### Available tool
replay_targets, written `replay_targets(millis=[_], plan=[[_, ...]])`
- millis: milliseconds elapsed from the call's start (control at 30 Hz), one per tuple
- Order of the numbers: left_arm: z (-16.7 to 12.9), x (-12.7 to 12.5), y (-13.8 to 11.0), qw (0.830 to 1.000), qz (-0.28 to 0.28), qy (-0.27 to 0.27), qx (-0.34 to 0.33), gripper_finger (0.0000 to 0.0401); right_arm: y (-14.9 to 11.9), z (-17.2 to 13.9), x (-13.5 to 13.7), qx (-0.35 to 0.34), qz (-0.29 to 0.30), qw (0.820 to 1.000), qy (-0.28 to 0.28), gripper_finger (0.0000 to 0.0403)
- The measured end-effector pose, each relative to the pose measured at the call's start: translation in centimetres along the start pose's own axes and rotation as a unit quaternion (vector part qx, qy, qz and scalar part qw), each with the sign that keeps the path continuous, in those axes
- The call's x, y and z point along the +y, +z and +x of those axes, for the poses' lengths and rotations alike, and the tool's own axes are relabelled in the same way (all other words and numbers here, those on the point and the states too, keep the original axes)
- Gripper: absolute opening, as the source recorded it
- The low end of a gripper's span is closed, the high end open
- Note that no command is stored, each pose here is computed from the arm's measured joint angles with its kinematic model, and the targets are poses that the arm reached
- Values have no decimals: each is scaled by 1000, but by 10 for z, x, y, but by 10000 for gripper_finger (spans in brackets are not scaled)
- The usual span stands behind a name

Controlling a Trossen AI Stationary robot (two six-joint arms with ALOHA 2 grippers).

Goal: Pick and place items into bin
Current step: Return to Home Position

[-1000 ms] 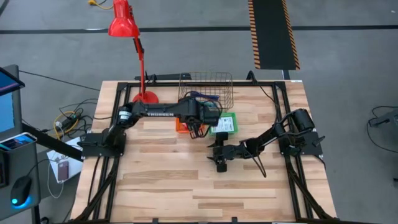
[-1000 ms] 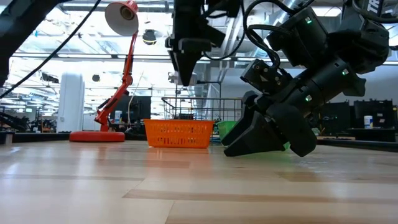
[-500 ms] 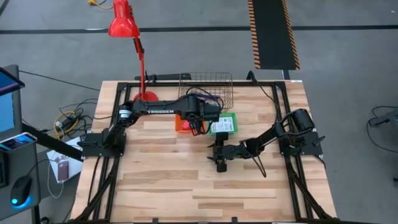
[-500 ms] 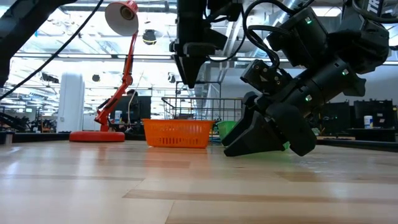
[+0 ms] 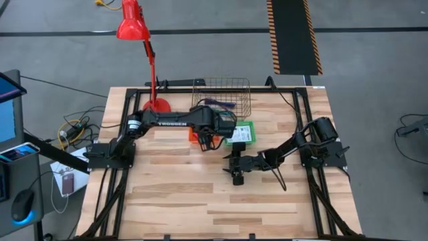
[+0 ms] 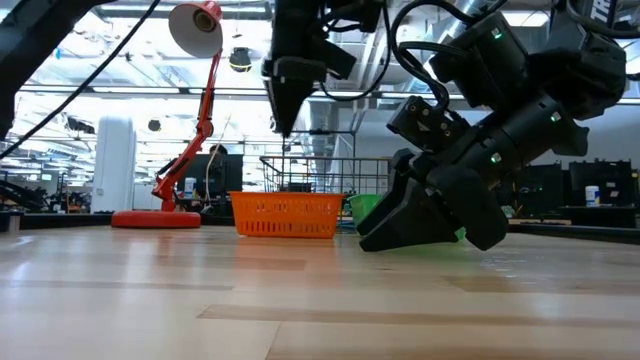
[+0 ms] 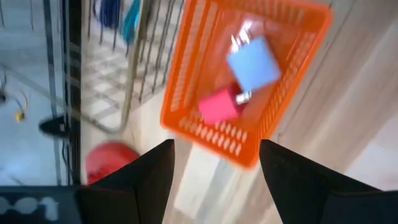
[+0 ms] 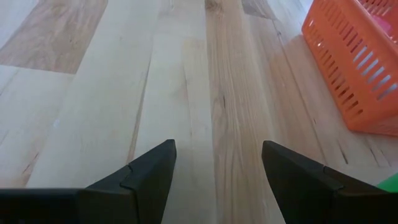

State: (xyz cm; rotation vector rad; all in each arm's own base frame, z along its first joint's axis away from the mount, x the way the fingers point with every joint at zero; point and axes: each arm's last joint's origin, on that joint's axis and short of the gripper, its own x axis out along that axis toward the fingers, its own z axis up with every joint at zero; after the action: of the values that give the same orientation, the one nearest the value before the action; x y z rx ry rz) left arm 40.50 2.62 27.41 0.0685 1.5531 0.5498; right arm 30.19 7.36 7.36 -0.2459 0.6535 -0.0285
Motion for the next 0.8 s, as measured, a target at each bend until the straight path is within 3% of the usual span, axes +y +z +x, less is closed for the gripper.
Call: replay_targets(millis=[100, 200, 333, 467, 600, 800], plan=[[-3, -7, -2, 1000, -7, -4, -3, 226, 1, 0, 0, -6, 2, 1000, 0, 240], [-14, -20, -8, 1000, 23, -5, -16, 226, 2, -1, 2, -11, 2, 1000, 0, 240], [-30, -36, -19, 997, 46, 39, -55, 226, 8, -7, 1, -16, 0, 1000, 9, 240], [-66, -44, -30, 985, 39, 50, -162, 226, 29, -23, -4, -56, 0, 998, 10, 240], [-110, -40, -40, 956, 33, 12, -292, 227, 52, -45, -18, -87, 6, 996, -3, 240], [-172, -7, -61, 887, 52, -111, -445, 227, 86, -96, -42, -135, 36, 990, -16, 240]])
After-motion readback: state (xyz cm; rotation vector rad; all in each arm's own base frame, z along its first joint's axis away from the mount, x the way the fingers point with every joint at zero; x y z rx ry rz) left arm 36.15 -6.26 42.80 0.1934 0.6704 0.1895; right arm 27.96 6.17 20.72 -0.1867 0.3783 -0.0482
